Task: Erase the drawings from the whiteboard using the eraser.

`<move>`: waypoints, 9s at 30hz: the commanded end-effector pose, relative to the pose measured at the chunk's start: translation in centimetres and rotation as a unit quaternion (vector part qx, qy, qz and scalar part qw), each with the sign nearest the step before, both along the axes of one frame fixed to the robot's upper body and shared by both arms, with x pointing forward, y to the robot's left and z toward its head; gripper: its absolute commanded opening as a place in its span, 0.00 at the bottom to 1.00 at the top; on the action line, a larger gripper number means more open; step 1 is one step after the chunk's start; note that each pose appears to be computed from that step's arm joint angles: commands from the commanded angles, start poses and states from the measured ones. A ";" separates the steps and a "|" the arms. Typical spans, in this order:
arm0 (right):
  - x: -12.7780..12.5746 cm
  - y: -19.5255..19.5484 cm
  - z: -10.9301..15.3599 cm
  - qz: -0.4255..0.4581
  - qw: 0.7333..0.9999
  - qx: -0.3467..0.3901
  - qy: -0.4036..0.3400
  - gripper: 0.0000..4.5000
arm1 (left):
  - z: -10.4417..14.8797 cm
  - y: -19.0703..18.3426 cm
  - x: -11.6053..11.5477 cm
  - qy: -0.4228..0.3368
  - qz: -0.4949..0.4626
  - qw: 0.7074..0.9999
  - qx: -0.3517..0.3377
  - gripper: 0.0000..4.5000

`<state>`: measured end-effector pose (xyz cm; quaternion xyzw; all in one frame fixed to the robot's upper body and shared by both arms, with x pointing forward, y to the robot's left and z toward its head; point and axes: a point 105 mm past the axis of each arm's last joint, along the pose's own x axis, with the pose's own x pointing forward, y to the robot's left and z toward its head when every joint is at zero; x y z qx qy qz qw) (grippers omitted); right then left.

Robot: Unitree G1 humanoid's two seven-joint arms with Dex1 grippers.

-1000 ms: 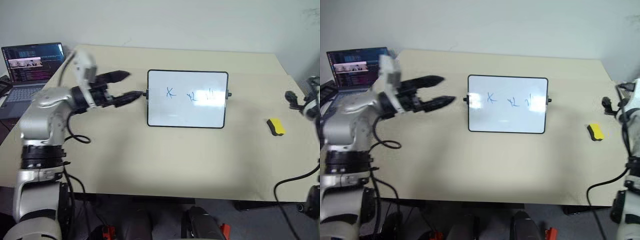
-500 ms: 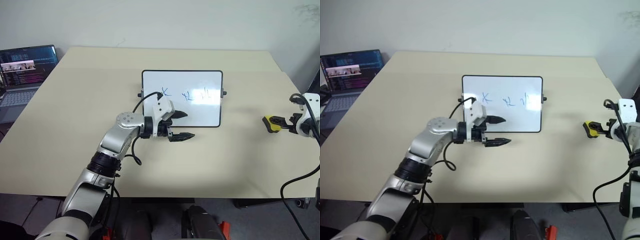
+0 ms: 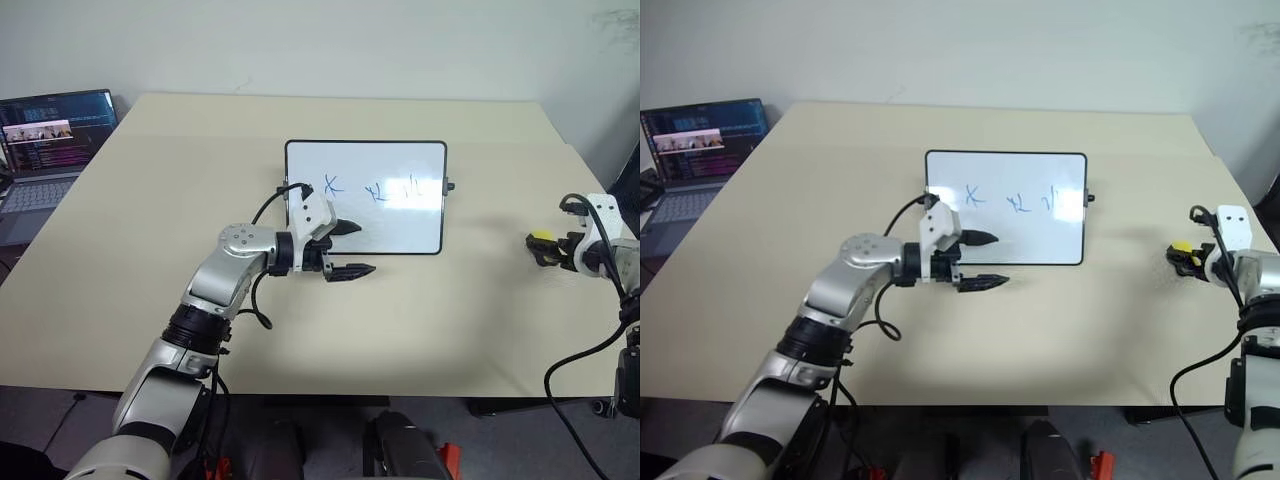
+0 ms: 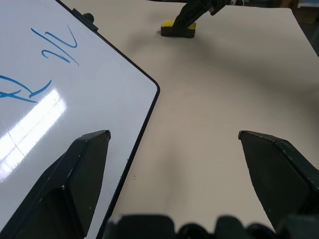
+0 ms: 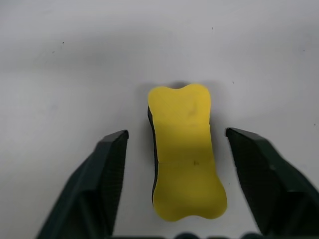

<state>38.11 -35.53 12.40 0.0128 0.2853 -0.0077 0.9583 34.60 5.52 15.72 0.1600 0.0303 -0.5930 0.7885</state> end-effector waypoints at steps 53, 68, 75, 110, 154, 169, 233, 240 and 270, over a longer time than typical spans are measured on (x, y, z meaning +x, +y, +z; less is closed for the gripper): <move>7.1 34.8 12.2 0.350 0.865 -0.230 -0.275 0.19 | 3.5 12.2 0.6 -0.071 0.231 0.970 -0.011 1.00; 4.8 35.9 -0.9 0.452 0.853 -0.224 -0.133 0.18 | 3.8 12.4 0.8 -0.072 0.232 0.970 -0.009 1.00; 5.6 34.7 -0.6 0.417 0.870 -0.221 -0.141 0.18 | 4.0 12.2 1.1 -0.075 0.227 0.971 -0.008 1.00; -1.0 26.3 11.2 0.442 0.847 -0.138 -0.261 0.15 | 6.3 13.2 1.3 -0.084 0.198 0.977 -0.011 1.00; -1.8 18.4 14.4 0.381 0.849 -0.197 -0.309 0.15 | 7.2 12.2 2.0 -0.100 0.173 0.980 0.004 1.00; 5.1 25.7 13.2 0.305 0.873 -0.200 -0.324 0.15 | 6.6 10.4 2.5 -0.103 0.151 0.983 -0.001 1.00; -3.1 11.3 12.4 0.338 0.881 -0.264 -0.200 0.15 | 8.4 12.1 2.3 -0.122 0.164 0.979 0.010 1.00; -3.5 10.9 12.1 0.336 0.882 -0.270 -0.191 0.15 | 8.5 11.9 2.4 -0.124 0.162 0.979 0.010 1.00; 5.0 18.6 10.8 0.218 0.900 -0.270 -0.265 0.15 | 6.7 9.3 2.1 -0.101 0.127 0.987 0.007 1.00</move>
